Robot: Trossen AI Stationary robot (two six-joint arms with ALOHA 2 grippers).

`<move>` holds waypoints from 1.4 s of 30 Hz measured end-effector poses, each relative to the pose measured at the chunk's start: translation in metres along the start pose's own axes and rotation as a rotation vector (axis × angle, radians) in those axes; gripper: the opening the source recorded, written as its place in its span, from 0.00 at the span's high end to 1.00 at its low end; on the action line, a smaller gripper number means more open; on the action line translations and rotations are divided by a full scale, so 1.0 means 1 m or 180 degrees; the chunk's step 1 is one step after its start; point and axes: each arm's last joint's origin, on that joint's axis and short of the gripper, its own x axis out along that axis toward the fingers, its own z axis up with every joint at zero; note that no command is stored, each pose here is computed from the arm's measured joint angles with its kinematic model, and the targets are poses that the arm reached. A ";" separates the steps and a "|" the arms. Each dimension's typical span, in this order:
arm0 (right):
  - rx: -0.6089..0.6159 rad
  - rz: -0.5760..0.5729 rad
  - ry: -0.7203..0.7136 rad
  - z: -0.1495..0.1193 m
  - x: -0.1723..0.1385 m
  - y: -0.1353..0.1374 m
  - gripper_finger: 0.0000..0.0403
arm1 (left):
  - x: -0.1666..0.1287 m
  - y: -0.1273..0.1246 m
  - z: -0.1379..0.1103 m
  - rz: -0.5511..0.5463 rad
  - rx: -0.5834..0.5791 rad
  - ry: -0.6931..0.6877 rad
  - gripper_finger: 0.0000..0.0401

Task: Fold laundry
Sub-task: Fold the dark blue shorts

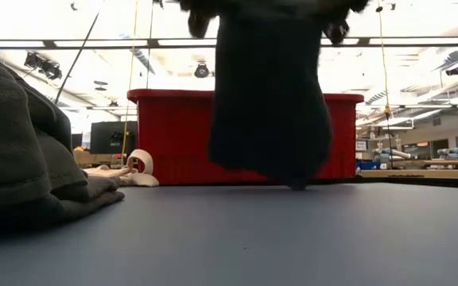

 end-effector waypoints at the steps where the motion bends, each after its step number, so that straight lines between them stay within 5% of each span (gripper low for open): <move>1: 0.0090 0.0057 0.0117 -0.013 0.007 0.005 0.98 | 0.005 -0.008 -0.013 -0.0062 -0.0096 0.0134 0.94; 7: 0.0783 0.0413 0.0399 -0.081 0.049 0.037 0.98 | 0.024 -0.052 -0.084 -0.0208 -0.0861 0.0715 0.94; 12: 0.1263 0.0368 0.0639 -0.107 0.070 0.045 0.98 | 0.036 -0.061 -0.104 -0.0176 -0.1303 0.0849 0.94; 21: 0.1752 -0.0544 0.0835 -0.108 0.083 -0.008 0.97 | 0.063 0.001 -0.128 0.0557 -0.1665 0.1107 0.94; 25: 0.1920 -0.0639 0.0938 -0.106 0.085 -0.029 0.94 | 0.073 0.023 -0.136 0.0766 -0.1935 0.1069 0.92; 30: 0.2076 -0.0391 0.1128 -0.103 0.083 -0.038 0.77 | 0.076 0.038 -0.140 0.0644 -0.2434 0.1232 0.80; 37: 0.2586 -0.0485 0.1024 -0.093 0.067 -0.042 0.45 | 0.072 0.041 -0.129 -0.0062 -0.2925 0.1520 0.53; 42: 0.2800 -0.0713 0.1044 -0.093 0.050 -0.036 0.37 | 0.060 0.033 -0.117 -0.0143 -0.3117 0.1661 0.42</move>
